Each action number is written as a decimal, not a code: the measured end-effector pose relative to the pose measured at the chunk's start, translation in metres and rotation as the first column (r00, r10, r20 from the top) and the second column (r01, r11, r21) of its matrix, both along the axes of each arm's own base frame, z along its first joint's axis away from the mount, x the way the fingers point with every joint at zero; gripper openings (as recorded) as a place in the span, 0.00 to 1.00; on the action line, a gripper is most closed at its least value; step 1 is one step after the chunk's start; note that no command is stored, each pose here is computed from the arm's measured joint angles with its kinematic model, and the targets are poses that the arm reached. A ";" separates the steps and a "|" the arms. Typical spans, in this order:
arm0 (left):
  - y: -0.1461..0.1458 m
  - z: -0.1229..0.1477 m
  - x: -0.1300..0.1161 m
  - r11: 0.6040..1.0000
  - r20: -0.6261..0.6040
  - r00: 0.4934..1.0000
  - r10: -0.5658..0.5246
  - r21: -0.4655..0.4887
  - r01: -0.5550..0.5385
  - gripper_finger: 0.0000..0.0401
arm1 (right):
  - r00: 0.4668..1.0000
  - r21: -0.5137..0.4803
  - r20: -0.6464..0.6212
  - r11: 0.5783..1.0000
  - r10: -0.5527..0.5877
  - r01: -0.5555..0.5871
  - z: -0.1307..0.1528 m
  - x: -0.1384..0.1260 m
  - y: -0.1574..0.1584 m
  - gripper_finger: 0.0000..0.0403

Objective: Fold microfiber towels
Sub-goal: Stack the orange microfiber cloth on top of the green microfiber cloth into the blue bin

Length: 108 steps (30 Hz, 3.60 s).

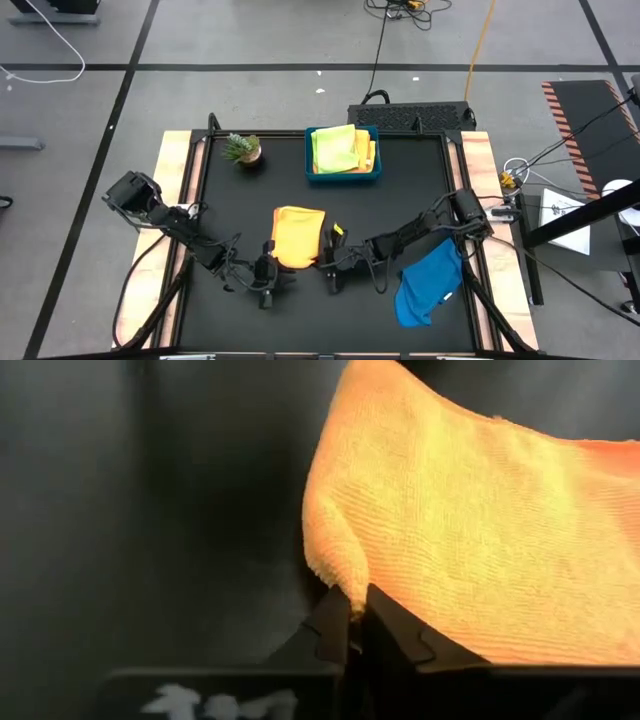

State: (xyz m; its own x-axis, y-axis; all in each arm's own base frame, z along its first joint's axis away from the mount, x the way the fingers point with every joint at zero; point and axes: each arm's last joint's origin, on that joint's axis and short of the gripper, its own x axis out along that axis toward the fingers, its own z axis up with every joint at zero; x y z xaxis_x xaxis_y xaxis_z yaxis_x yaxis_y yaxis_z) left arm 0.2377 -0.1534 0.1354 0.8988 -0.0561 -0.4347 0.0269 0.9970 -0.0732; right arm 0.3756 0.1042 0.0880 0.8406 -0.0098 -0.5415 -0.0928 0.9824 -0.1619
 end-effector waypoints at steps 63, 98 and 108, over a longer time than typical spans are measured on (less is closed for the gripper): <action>0.008 -0.002 -0.003 0.878 -0.292 0.912 0.287 0.461 -0.129 0.68 | 0.995 0.232 0.097 0.973 -0.034 0.011 0.050 0.000 -0.007 0.01; 0.022 -0.003 0.013 0.947 -0.440 0.893 0.093 0.317 0.058 0.03 | 0.996 0.222 0.084 0.974 0.022 -0.040 0.048 0.000 -0.007 0.03; 0.024 0.000 0.014 0.946 -0.421 0.899 0.116 0.323 0.030 0.01 | 0.999 0.213 0.045 0.977 0.017 -0.026 0.055 -0.004 -0.010 0.24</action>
